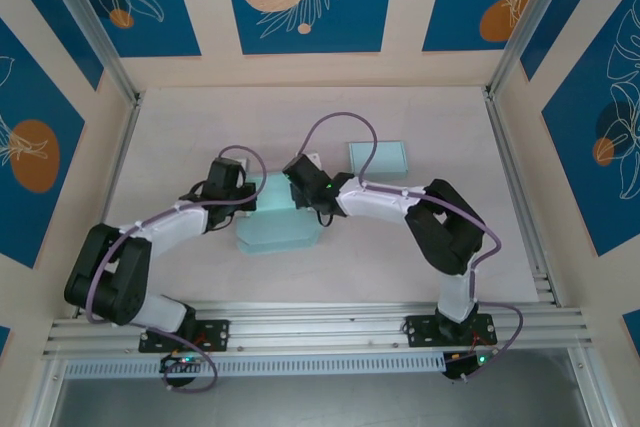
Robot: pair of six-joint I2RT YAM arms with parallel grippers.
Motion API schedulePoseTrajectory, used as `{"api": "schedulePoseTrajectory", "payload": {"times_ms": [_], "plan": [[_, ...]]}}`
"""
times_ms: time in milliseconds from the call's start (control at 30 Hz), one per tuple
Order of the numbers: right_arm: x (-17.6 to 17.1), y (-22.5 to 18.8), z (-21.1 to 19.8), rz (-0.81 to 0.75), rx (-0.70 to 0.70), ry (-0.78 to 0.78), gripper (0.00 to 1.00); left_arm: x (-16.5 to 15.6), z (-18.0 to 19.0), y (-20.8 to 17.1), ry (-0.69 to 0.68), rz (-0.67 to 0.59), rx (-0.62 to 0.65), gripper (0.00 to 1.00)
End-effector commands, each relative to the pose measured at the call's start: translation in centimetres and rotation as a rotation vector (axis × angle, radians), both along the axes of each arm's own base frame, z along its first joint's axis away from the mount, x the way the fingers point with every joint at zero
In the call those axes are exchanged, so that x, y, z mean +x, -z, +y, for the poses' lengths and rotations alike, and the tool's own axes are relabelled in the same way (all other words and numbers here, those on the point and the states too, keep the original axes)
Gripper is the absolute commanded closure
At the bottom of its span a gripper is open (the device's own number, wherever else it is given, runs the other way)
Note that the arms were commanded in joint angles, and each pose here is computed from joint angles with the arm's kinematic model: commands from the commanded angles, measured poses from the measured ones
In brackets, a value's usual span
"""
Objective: Fold the paper box
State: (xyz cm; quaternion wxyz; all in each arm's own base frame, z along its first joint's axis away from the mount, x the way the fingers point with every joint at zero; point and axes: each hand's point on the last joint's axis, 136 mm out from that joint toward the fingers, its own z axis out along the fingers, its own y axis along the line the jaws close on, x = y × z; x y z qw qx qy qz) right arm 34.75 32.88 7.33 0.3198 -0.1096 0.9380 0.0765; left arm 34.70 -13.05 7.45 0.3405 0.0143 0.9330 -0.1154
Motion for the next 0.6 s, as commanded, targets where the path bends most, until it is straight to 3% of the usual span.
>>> {"api": "schedulePoseTrajectory", "payload": {"times_ms": [0, 233, 467, 567], "plan": [[-2.0, 3.3, -2.8, 0.132, -0.157, 0.001, 0.79, -0.9, 0.5, -1.1, -0.066, 0.022, -0.043, 1.0], [-2.6, 5.0, -4.8, 0.236, -0.308, 0.035, 0.81, -1.2, 1.1, -0.4, -0.116, 0.04, -0.042, 1.0], [-4.3, 4.3, -12.1, 0.291, -0.757, 0.175, 0.9, -1.1, 4.9, -1.0, -0.284, 0.026, 0.069, 1.0], [-5.1, 3.6, -13.1, 0.294, -0.854, 0.181, 0.94, -1.2, 5.8, -1.3, -0.326, 0.021, 0.104, 1.0]]}}
